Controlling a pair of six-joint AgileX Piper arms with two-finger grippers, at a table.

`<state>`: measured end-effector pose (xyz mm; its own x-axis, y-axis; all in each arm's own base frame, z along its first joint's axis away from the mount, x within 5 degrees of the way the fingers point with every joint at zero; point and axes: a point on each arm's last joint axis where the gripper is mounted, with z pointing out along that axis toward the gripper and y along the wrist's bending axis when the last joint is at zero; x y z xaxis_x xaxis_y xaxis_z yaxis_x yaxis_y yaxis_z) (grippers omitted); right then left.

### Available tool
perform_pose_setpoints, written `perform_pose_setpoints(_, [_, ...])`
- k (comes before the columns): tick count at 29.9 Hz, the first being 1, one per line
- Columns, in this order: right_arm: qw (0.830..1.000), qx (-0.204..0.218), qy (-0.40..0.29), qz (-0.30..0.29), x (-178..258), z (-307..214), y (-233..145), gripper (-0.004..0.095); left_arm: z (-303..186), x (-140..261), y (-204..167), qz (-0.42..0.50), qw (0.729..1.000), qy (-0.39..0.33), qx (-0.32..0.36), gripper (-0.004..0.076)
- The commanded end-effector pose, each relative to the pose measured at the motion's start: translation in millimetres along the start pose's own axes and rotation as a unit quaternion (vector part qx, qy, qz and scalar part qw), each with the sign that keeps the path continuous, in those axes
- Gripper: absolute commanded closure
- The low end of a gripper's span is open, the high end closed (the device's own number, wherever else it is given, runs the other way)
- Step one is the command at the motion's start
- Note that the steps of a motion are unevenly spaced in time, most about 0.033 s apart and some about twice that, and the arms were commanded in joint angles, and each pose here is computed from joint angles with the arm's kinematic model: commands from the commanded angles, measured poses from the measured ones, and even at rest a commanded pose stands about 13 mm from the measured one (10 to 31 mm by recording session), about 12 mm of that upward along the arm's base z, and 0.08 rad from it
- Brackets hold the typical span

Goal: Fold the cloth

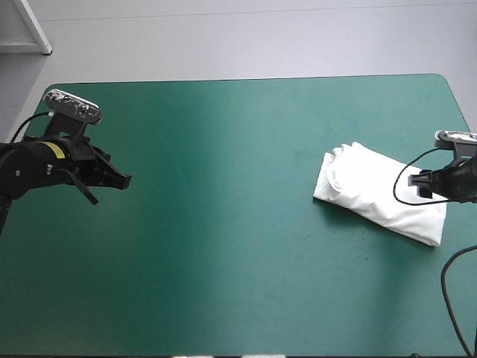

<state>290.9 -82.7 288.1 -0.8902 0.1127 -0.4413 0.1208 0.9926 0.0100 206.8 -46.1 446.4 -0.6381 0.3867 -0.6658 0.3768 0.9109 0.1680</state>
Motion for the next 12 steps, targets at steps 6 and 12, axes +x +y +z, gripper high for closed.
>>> perform_pose_setpoints(6, [0.969, -0.084, -0.228, -0.043, -5, -136, 41, 0.056, -47, 1, -1, -0.023, 0.995, -0.097, -0.017, 0.0705])
perform_pose_setpoints(12, [0.914, -0.066, -0.396, -0.068, 34, -225, 54, 0.0914, -91, 20, 2, -0.02, 0.985, -0.158, -0.071, 0.0705])
